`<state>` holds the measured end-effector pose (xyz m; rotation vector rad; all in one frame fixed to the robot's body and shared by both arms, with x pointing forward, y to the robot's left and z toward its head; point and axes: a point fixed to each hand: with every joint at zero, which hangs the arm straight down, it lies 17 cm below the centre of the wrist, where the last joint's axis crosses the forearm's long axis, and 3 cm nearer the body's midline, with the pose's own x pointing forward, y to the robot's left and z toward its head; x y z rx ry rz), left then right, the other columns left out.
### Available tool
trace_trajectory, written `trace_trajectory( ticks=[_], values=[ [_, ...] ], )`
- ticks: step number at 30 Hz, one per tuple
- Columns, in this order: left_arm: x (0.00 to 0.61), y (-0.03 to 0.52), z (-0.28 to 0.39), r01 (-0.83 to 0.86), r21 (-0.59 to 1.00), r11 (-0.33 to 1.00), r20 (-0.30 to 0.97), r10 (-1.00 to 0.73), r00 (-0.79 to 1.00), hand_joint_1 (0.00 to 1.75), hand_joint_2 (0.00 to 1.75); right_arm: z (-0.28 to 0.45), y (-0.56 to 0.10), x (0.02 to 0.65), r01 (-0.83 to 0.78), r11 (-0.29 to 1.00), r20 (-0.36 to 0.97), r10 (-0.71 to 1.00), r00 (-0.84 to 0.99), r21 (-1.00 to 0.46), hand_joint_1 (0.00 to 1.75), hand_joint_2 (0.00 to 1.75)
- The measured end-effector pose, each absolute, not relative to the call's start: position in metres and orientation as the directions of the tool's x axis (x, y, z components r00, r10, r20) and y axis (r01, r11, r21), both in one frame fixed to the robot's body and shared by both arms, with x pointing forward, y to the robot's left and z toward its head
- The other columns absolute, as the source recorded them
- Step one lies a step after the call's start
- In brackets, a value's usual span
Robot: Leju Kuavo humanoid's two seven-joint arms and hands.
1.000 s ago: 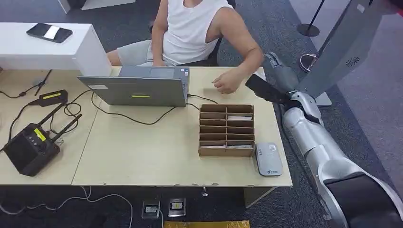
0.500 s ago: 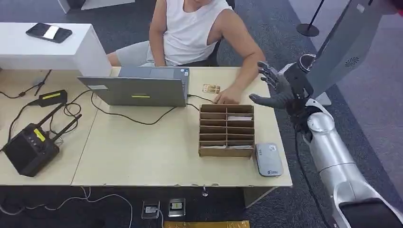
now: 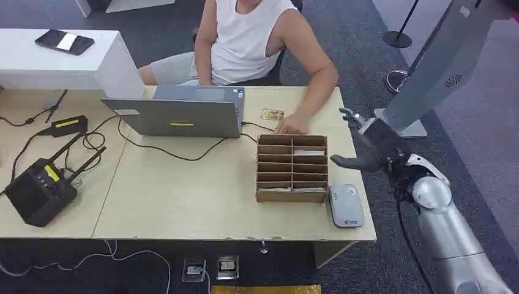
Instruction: Pass the card to the sensor for recognition and then transmit it.
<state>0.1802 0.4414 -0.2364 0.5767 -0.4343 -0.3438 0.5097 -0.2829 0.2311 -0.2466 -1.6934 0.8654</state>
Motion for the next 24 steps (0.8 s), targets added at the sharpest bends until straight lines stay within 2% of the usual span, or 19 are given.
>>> trace_trajectory(
  ticks=[9,19,24],
  values=[
    [0.175,0.448,-0.236,0.183,0.595,0.783,0.288,-0.420,0.861,0.00,1.75,0.174,-0.268,0.477,-0.283,0.491,0.562,0.770,-0.303,-0.824,0.00,1.75],
    [0.171,0.449,-0.237,0.176,0.593,0.785,0.286,-0.410,0.866,0.00,1.75,0.158,-0.250,0.463,-0.317,0.439,0.534,0.772,-0.344,-0.841,0.00,1.75],
    [0.171,0.450,-0.237,0.166,0.593,0.788,0.286,-0.400,0.871,0.00,1.75,0.164,-0.259,0.470,-0.194,0.340,0.390,0.844,-0.368,-0.920,0.00,1.75]
  ],
)
